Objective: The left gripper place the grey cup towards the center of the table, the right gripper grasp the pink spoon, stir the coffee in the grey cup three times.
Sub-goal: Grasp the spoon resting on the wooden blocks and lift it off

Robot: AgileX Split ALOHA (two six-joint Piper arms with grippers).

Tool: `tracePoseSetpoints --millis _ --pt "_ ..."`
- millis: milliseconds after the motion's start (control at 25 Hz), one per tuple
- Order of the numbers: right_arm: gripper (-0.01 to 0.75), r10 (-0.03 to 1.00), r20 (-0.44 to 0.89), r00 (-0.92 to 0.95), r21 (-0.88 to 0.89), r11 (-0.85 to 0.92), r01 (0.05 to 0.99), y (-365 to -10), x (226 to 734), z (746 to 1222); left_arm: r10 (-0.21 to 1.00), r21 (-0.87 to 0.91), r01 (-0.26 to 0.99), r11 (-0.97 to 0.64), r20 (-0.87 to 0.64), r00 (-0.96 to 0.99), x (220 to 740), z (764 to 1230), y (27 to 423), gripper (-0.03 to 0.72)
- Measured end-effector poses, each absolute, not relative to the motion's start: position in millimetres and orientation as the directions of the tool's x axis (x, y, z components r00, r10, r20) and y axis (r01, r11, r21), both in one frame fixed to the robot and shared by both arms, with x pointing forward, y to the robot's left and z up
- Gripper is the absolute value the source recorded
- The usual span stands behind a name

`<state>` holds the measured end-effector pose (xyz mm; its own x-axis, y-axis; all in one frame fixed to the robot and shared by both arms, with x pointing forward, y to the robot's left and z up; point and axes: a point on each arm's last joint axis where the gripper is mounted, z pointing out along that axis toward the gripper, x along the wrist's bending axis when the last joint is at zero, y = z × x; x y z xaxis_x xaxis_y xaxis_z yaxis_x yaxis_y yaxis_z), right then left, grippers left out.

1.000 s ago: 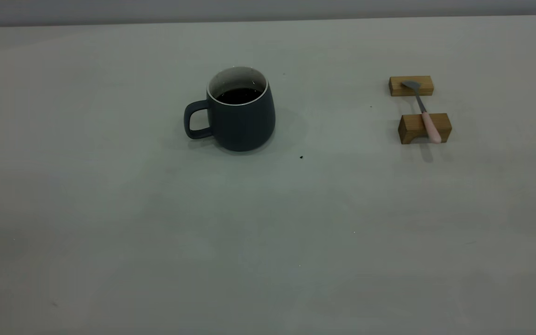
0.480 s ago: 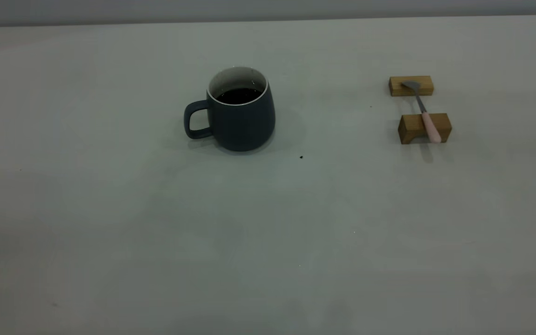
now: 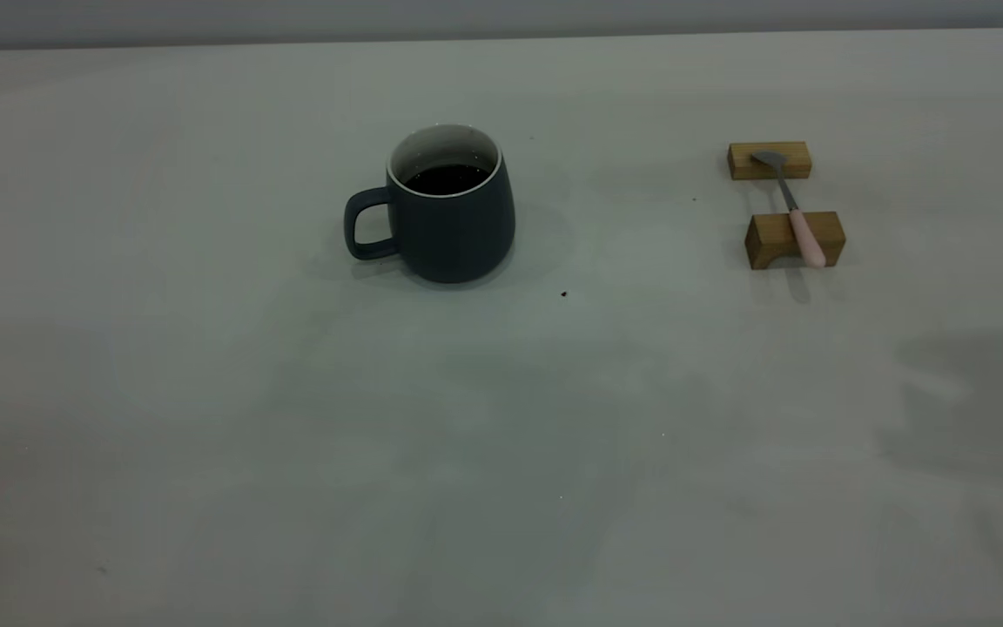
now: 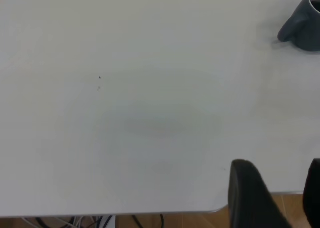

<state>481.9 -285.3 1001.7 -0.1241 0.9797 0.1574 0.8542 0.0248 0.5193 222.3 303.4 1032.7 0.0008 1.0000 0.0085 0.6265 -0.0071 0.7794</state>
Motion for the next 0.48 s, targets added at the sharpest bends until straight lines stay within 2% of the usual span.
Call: tracePoseSetpoints --millis 480 --pt "0.582 0.961 0.147 -0.232 0.349 0.169 0.922 -235.7 571.1 906.7 1.0 0.779 0.626 -0.007 0.008 0.001 222.3 1032.7 303.4 0.342"
